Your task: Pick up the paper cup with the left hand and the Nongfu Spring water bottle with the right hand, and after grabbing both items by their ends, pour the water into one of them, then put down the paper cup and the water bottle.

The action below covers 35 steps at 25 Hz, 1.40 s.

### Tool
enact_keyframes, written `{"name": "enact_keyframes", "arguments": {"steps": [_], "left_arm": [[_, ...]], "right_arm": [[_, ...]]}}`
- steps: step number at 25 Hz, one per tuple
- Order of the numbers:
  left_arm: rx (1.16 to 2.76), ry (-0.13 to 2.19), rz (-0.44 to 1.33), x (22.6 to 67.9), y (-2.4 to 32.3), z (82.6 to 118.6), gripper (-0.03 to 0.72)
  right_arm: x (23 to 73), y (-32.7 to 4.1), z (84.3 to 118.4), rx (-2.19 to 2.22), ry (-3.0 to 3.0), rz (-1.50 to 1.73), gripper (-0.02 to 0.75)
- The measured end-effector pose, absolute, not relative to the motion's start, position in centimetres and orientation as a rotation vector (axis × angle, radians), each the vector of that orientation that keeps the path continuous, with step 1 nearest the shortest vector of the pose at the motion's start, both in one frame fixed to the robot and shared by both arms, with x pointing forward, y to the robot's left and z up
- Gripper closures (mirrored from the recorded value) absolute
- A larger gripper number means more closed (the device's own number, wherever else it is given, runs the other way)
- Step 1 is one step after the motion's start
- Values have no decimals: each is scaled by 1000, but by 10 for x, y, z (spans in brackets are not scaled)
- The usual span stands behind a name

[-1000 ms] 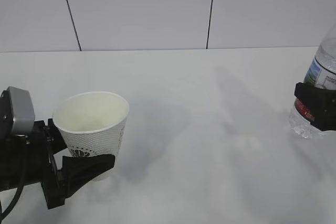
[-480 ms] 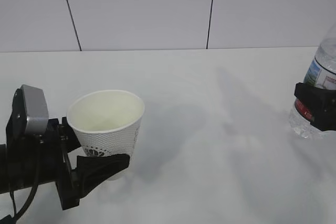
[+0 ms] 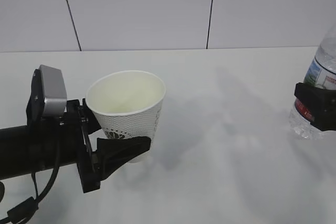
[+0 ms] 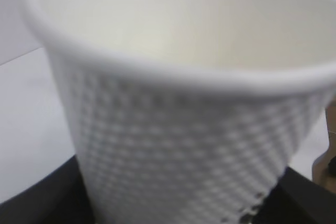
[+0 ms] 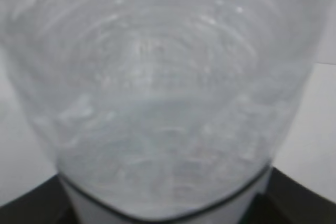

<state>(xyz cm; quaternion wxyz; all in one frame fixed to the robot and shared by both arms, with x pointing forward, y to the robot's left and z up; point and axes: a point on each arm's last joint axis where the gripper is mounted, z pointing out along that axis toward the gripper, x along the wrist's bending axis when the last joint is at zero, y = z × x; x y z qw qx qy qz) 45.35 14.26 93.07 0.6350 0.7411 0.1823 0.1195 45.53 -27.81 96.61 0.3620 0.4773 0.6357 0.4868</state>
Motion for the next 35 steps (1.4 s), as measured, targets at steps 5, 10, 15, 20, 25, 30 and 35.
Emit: {"name": "enact_keyframes", "arguments": {"steps": [5,10,15,20,25,30,35], "left_arm": [[1690,389,245,453,130,930,134],[1706,379,197,451,116,921,134],[1680,346,196,453,101,927,135],[1676,350,191,458,94,923,135],[1698,373,172,461,93,912,137],[1699,363,169,462,91,911,137],[1670,279,154,459,69,921,137]], "right_arm": [[455,-278,966,1229,1637,1254,281],[455,-278,966,1229,1637,1254,281],[455,-278,966,1229,1637,1254,281],[455,-278,966,1229,1637,1254,281],[455,-278,966,1229,1637,1254,281],[455,-278,966,1229,1637,1254,281],[455,-278,966,1229,1637,1254,281]]}}
